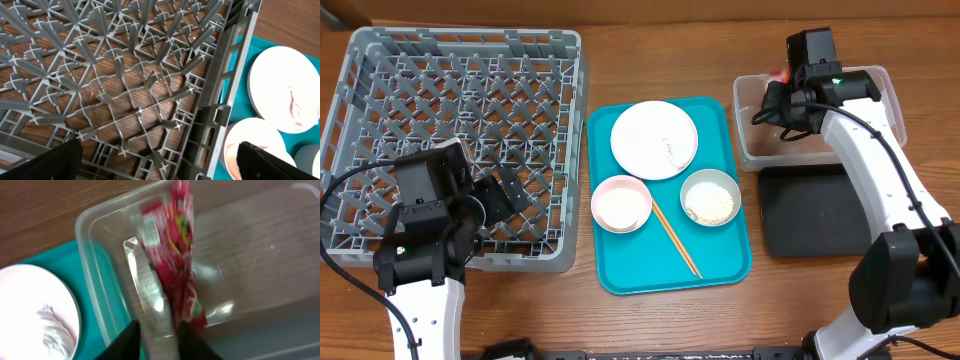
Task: Sort waste into correct bins and load items into the dishwasher
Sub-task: 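Grasp the red wrapper and drop it into the clear bin, then move the right gripper to the white bowl of rice and grasp it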
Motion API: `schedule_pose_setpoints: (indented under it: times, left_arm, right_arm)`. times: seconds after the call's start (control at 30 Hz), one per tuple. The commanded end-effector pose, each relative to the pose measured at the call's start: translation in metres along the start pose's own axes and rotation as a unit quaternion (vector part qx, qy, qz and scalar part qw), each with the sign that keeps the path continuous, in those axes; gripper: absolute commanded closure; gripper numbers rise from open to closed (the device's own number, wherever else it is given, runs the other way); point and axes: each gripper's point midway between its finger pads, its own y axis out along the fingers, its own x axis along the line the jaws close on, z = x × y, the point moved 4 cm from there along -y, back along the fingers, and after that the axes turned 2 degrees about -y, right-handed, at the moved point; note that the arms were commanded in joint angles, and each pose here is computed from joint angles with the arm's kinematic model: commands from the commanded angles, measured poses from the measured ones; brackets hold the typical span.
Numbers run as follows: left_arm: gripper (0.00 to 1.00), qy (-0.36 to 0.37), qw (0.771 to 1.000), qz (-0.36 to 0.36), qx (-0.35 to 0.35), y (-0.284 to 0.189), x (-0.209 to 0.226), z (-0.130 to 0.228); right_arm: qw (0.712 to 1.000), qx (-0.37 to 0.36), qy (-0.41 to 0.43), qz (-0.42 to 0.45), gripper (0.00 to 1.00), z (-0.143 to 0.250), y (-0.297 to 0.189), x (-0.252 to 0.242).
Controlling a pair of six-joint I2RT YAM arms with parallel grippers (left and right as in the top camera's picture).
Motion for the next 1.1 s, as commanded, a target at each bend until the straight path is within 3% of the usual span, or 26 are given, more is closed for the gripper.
schedule_pose_setpoints:
  times: [0.0, 0.03, 0.23, 0.57, 0.93, 1.07]
  left_arm:
    - [0.0, -0.006, 1.0, -0.001, -0.015, -0.005, -0.001, -0.01]
    - [0.0, -0.006, 1.0, -0.001, -0.015, -0.005, -0.001, -0.01]
    - [0.0, -0.006, 1.0, -0.001, -0.015, -0.005, -0.001, -0.01]
    - [0.0, -0.006, 1.0, -0.001, -0.015, -0.005, -0.001, -0.01]
    - [0.0, -0.006, 1.0, -0.001, -0.014, -0.005, -0.001, -0.01]
    - [0.0, -0.006, 1.0, -0.001, -0.014, -0.005, -0.001, -0.01]
  right_arm:
    - [0.999, -0.007, 0.001, -0.038, 0.41, -0.005, -0.008, 0.012]
    - [0.998, -0.006, -0.001, -0.057, 0.35, -0.006, -0.01, 0.018]
    - [0.979, -0.002, -0.032, -0.202, 0.38, -0.007, -0.027, 0.073]
    - [0.983, -0.017, -0.144, -0.111, 0.38, 0.034, -0.005, 0.133]
    - [0.98, 0.07, -0.169, -0.074, 0.39, 0.081, 0.07, 0.149]
    - [0.979, 0.087, -0.174, -0.066, 0.44, 0.091, 0.088, 0.149]
